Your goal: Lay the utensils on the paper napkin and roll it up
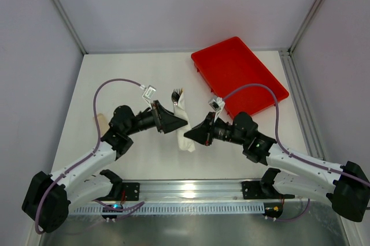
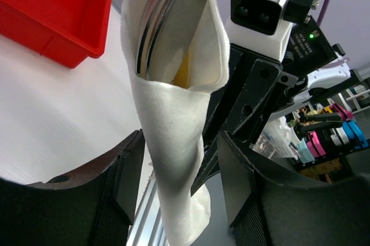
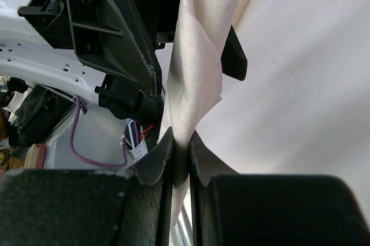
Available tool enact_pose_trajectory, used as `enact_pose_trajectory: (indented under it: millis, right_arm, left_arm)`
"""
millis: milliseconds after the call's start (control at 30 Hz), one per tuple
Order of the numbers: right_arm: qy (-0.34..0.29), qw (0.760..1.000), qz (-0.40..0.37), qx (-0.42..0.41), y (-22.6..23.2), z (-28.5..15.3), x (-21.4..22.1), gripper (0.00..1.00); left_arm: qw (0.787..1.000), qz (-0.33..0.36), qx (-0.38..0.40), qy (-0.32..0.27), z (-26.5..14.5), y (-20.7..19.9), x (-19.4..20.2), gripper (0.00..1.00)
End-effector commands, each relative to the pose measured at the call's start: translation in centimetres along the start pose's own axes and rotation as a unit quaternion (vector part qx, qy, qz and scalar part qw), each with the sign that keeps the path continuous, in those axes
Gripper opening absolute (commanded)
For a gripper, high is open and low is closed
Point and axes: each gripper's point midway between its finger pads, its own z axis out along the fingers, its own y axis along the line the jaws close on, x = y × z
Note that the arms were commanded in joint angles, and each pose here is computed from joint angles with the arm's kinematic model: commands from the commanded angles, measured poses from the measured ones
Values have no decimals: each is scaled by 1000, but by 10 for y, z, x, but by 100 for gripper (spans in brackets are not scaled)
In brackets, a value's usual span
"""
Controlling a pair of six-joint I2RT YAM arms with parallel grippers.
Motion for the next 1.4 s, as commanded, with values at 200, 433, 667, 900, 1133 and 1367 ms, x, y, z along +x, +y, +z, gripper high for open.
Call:
enact_pose_trajectory:
  millis: [200, 433, 667, 900, 1133, 1367]
  right_arm:
    - [-68, 996, -17, -52, 32, 2, -43, 4]
    - [-76, 995, -12, -56, 35, 2, -47, 4]
    - [-89, 994, -12, -56, 35, 3, -53, 4]
    - [-82, 995, -7, -59, 35, 6, -50, 4]
    - [-79, 995, -2, -54, 30, 7, -45, 4]
    - [-67, 997, 1, -43, 24, 9, -39, 5]
  left_arm:
    - [998, 1, 62, -8, 4, -20, -5, 60]
    - [998, 1, 67, -9, 5, -20, -5, 59]
    - [998, -5, 66, -6, 5, -17, 2, 55]
    - [998, -6, 61, -10, 5, -15, 2, 52]
    - [998, -4, 62, -15, 5, -17, 0, 37]
    - [998, -6, 60, -11, 6, -14, 2, 2]
